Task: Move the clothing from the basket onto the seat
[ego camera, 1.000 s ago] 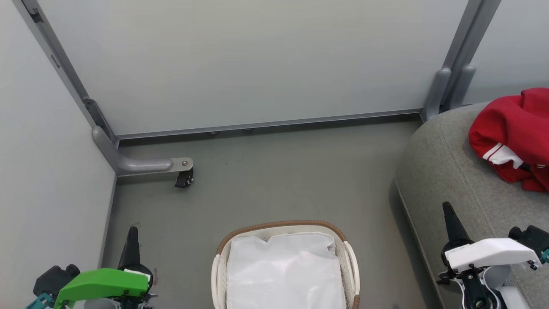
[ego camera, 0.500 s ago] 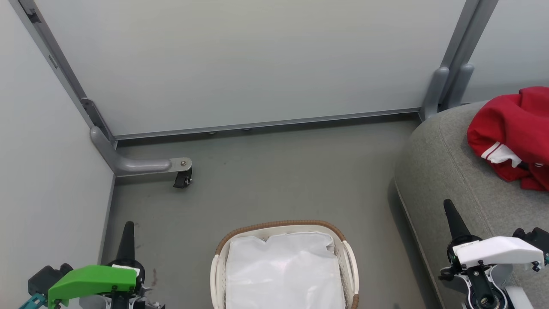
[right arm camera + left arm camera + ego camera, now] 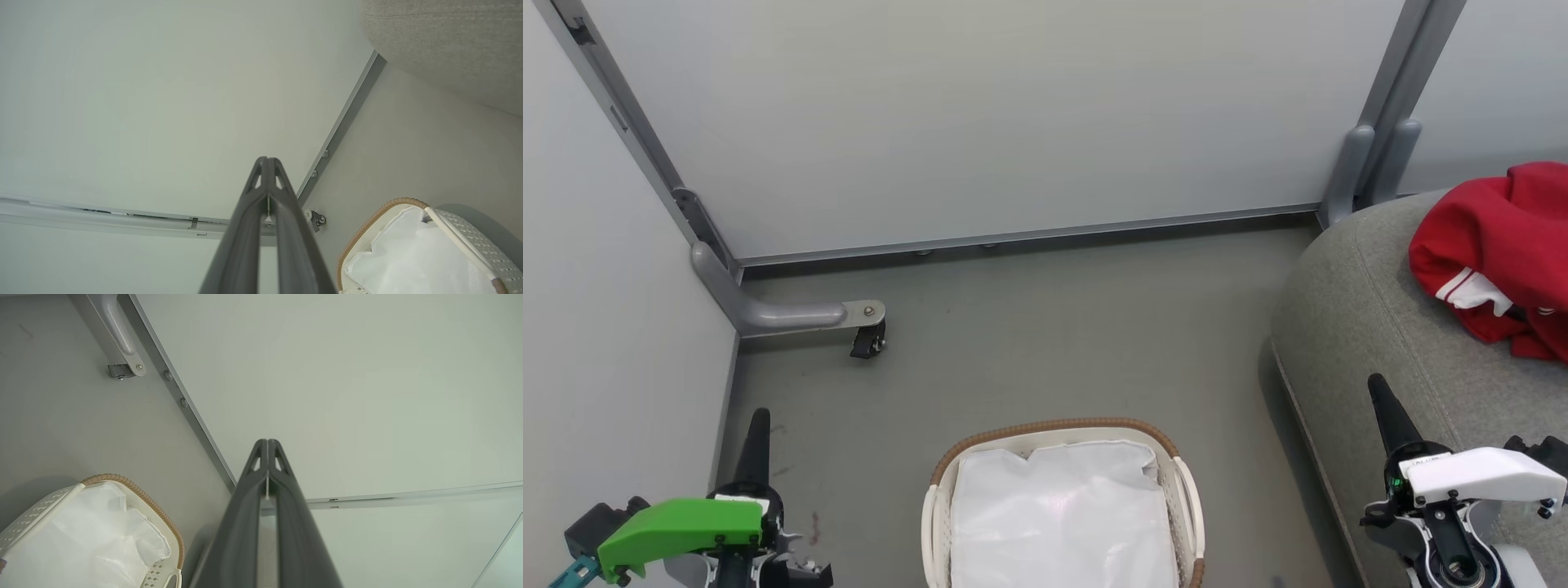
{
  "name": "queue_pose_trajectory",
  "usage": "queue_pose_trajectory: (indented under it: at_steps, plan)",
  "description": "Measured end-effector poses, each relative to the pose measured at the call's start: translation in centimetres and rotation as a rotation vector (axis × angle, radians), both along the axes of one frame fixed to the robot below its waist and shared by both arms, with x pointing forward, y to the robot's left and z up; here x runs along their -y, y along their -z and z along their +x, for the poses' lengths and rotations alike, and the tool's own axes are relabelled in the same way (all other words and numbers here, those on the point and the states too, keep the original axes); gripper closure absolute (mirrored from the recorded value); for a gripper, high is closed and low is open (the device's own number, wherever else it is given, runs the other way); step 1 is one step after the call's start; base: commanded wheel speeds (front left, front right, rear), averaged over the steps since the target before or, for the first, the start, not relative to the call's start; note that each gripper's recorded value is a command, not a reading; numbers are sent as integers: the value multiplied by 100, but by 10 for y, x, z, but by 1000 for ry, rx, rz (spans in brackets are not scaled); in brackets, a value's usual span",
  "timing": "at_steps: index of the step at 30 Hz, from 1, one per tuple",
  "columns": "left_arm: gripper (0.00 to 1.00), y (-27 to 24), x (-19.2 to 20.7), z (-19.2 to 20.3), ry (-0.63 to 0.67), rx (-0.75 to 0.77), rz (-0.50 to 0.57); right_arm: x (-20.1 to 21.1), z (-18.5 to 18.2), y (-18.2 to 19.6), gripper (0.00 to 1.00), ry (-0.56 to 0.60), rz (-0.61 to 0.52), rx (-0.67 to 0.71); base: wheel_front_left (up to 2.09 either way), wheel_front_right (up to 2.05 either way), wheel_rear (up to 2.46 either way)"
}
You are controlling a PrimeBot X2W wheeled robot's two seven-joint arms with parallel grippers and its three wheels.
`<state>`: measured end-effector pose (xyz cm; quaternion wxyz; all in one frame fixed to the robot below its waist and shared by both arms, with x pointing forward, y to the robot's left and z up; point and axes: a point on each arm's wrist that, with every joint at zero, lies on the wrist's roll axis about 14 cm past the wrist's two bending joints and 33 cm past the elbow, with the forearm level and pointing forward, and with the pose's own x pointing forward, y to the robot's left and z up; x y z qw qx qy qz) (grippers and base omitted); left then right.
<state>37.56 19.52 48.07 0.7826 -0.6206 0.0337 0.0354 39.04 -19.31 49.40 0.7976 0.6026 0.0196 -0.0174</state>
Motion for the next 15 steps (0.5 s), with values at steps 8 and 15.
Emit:
queue_pose_trajectory:
  at_steps: [8,15]
  plan:
    - [100,-5,-1,3,-1,18,-58,1,0,-3,100,1,69,11,0,0,0]
    - [100,-9,-2,5,-3,31,-106,2,0,-6,100,2,125,20,0,0,0]
